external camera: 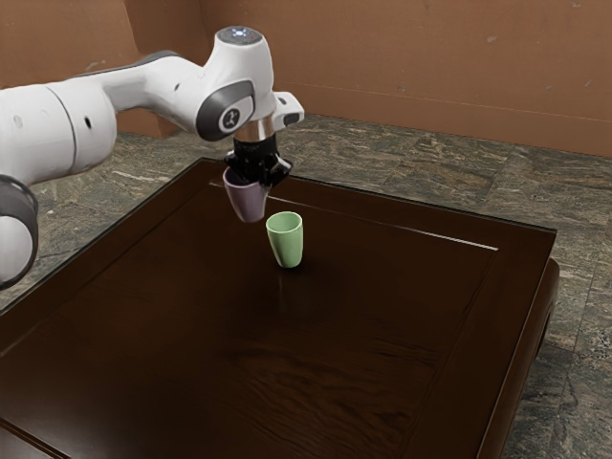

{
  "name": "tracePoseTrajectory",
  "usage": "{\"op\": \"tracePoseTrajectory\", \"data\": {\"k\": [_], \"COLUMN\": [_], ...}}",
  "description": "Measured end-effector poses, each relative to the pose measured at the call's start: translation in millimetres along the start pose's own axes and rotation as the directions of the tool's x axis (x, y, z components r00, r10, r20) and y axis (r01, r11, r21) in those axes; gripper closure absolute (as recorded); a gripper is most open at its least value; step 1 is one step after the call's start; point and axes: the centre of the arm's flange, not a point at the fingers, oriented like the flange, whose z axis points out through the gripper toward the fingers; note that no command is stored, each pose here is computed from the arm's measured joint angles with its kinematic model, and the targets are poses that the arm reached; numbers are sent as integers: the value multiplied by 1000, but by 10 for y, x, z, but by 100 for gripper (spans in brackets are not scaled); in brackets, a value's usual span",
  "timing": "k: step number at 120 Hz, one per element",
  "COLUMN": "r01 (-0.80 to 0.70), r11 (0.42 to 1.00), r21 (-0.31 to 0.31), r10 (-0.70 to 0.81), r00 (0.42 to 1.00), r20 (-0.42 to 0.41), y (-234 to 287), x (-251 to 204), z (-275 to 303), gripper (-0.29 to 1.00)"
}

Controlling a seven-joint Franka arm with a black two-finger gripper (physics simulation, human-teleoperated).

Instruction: Place the right cup onto the left cup

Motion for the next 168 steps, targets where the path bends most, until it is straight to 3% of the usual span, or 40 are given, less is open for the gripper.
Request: {"op": "tracePoseTrajectory", "data": {"k": [32,119,147,168], "r01": [-76,-196,-223,-255], "r11": [996,978,972,965], "r21": [-41,-67,-73,-67], "r10": [77,197,224,255], "r00": [997,980,975,967], "r20": [9,12,4,-14], "y": [318,371,379,328], "x": [190,431,424,-8], "z": [71,683,619,-370], "gripper": [78,78,31,13]}}
